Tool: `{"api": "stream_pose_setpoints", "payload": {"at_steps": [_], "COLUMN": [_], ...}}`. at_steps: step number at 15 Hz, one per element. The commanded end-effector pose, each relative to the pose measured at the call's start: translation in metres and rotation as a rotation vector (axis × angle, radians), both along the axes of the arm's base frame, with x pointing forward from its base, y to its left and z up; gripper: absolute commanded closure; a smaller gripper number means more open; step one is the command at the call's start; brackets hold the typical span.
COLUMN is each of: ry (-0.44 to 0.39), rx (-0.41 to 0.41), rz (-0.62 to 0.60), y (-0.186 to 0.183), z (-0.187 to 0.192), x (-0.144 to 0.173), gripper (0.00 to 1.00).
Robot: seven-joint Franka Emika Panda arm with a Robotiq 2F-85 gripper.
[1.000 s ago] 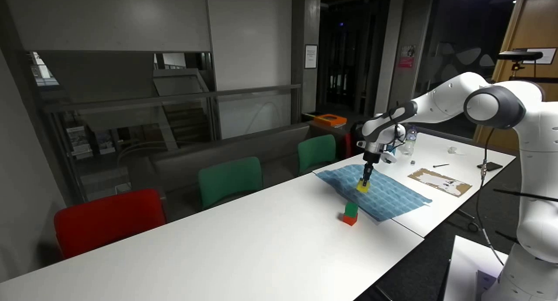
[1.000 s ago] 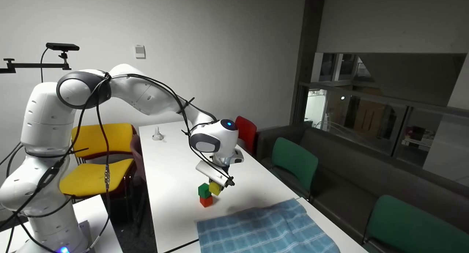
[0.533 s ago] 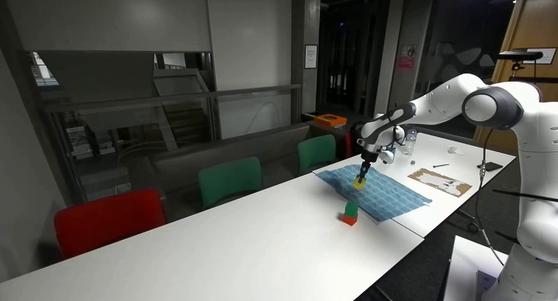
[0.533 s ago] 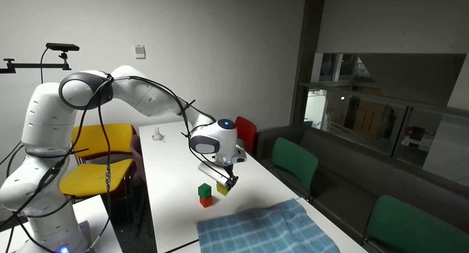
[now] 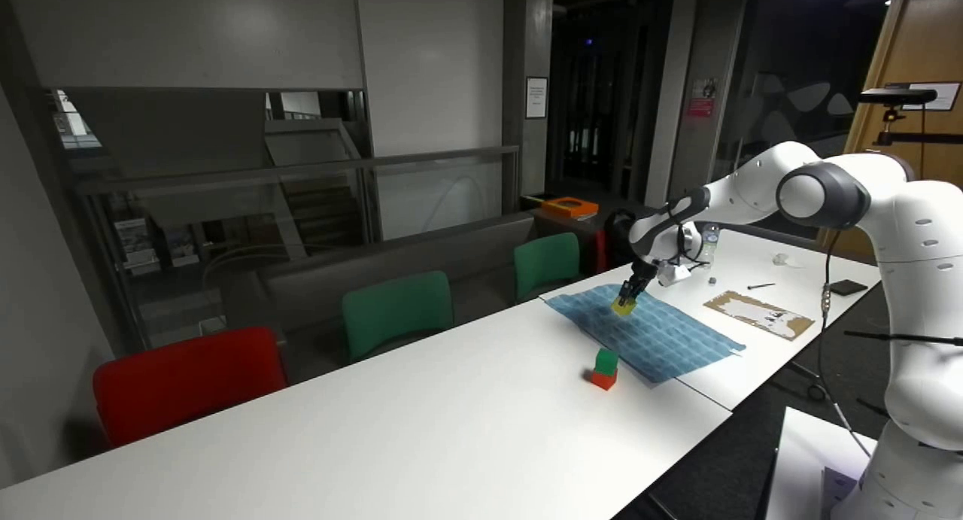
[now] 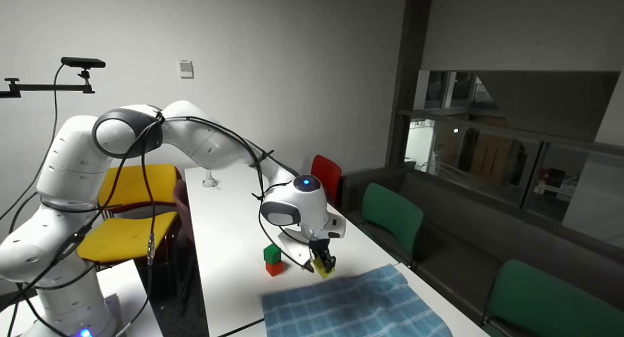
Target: Pick up the yellow object and put it on the towel
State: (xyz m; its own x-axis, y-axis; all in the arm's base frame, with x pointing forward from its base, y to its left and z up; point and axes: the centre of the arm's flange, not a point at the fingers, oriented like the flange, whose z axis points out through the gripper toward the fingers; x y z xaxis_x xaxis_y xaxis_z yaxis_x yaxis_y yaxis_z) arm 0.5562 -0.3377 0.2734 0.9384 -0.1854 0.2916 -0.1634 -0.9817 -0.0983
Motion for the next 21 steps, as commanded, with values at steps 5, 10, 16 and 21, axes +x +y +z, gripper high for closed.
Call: {"api": "stream_pose_setpoints", "payload": {"at_steps": [5,10,16,21], "ry": [0.018,0.126,0.196,0.231], "rx": [-0.086,-0.098,-0.055,-0.038], "rz": [-0.389,-0.489,-0.460,-0.425], "y": [-0.077,-0.091,-0.093,-0.094], "z": [-0.045,-0.065,-0.069,-0.072], "x": [0.003,0.006,0.020,0.028], "gripper": [0.69,0.69,0.69,0.69]}}
